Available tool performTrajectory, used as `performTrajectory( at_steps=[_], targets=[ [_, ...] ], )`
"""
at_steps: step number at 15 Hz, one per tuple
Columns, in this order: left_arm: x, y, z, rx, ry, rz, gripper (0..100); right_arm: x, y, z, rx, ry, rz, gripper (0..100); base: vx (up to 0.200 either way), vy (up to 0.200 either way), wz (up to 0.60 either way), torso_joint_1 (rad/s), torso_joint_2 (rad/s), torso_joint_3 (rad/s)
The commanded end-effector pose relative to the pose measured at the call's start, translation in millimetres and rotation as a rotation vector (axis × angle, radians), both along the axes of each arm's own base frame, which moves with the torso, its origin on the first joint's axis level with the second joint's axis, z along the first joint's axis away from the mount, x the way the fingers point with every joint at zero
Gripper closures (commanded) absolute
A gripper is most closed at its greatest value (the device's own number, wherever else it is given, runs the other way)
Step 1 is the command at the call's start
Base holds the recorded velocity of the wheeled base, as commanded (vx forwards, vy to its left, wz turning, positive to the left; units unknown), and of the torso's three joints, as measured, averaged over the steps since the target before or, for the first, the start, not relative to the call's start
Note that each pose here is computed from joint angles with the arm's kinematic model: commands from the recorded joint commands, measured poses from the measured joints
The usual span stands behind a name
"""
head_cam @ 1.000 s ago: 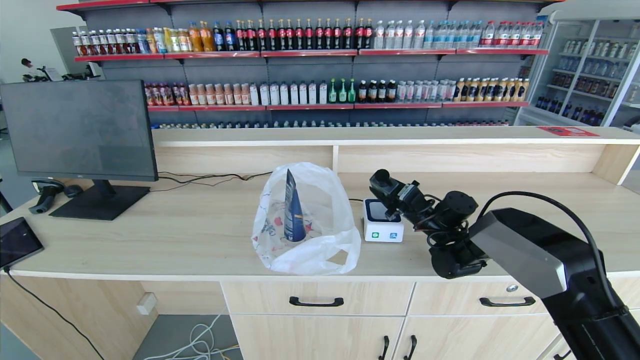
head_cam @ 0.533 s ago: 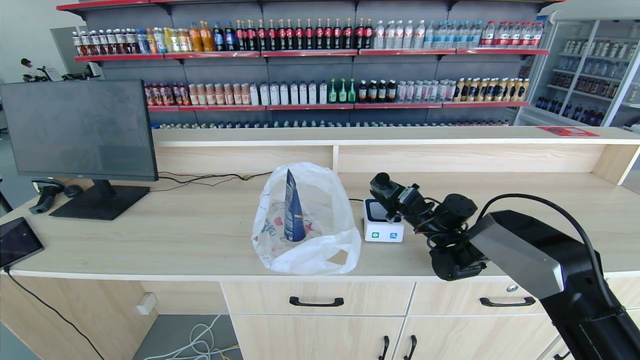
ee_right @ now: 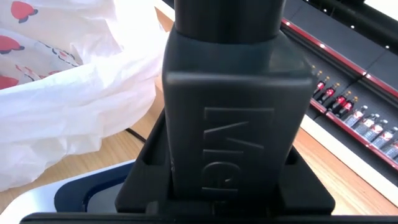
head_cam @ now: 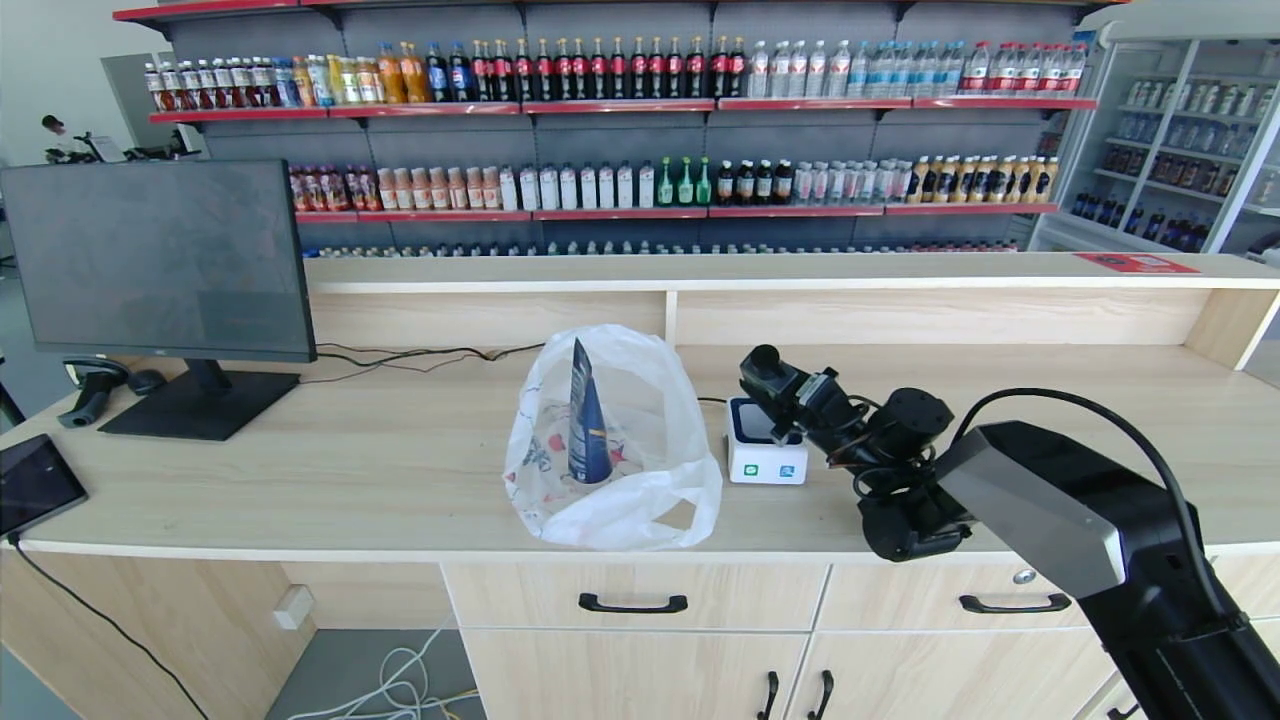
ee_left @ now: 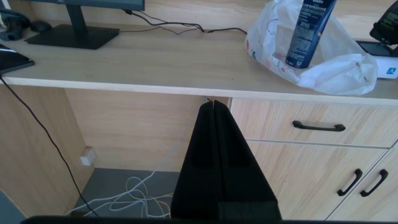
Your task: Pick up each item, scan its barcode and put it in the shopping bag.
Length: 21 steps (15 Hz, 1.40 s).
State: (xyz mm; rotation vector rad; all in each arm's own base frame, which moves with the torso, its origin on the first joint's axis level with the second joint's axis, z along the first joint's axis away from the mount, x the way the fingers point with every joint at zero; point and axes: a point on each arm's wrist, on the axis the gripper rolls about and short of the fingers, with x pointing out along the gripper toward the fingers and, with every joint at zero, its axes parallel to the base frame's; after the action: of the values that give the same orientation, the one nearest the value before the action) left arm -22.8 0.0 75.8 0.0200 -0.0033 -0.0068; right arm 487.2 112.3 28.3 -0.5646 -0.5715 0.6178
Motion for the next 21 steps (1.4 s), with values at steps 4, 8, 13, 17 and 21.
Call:
performTrajectory(
  at_steps=[4, 8, 13, 17, 21],
  targets=[
    [0.0, 0.0, 0.0, 0.0, 0.0, 0.001, 100, -0.5, 1.8, 1.6, 0.007, 0.002, 0.007, 100, 0.0, 0.0, 0.0, 0.0, 0.0, 0.0],
    [0.0, 0.0, -0.2, -0.002, 0.002, 0.001, 100, -2.1, 7.7, 4.7, 0.018, 0.006, 0.024, 100, 0.0, 0.0, 0.0, 0.0, 0.0, 0.0],
    [0.0, 0.0, -0.2, 0.0, 0.002, 0.001, 100, -8.0, 24.4, 21.5, 0.089, 0.039, 0.091, 100, 0.0, 0.0, 0.0, 0.0, 0.0, 0.0],
    [0.0, 0.0, -0.2, -0.003, 0.002, 0.001, 100, -17.6, 27.2, 68.3, 0.17, 0.02, 0.138, 100, 0.0, 0.0, 0.0, 0.0, 0.0, 0.0],
    [0.0, 0.0, -0.2, -0.003, 0.002, 0.001, 100, -50.7, 23.0, 115.4, 0.292, 0.089, 0.122, 100, 0.0, 0.0, 0.0, 0.0, 0.0, 0.0]
  ],
)
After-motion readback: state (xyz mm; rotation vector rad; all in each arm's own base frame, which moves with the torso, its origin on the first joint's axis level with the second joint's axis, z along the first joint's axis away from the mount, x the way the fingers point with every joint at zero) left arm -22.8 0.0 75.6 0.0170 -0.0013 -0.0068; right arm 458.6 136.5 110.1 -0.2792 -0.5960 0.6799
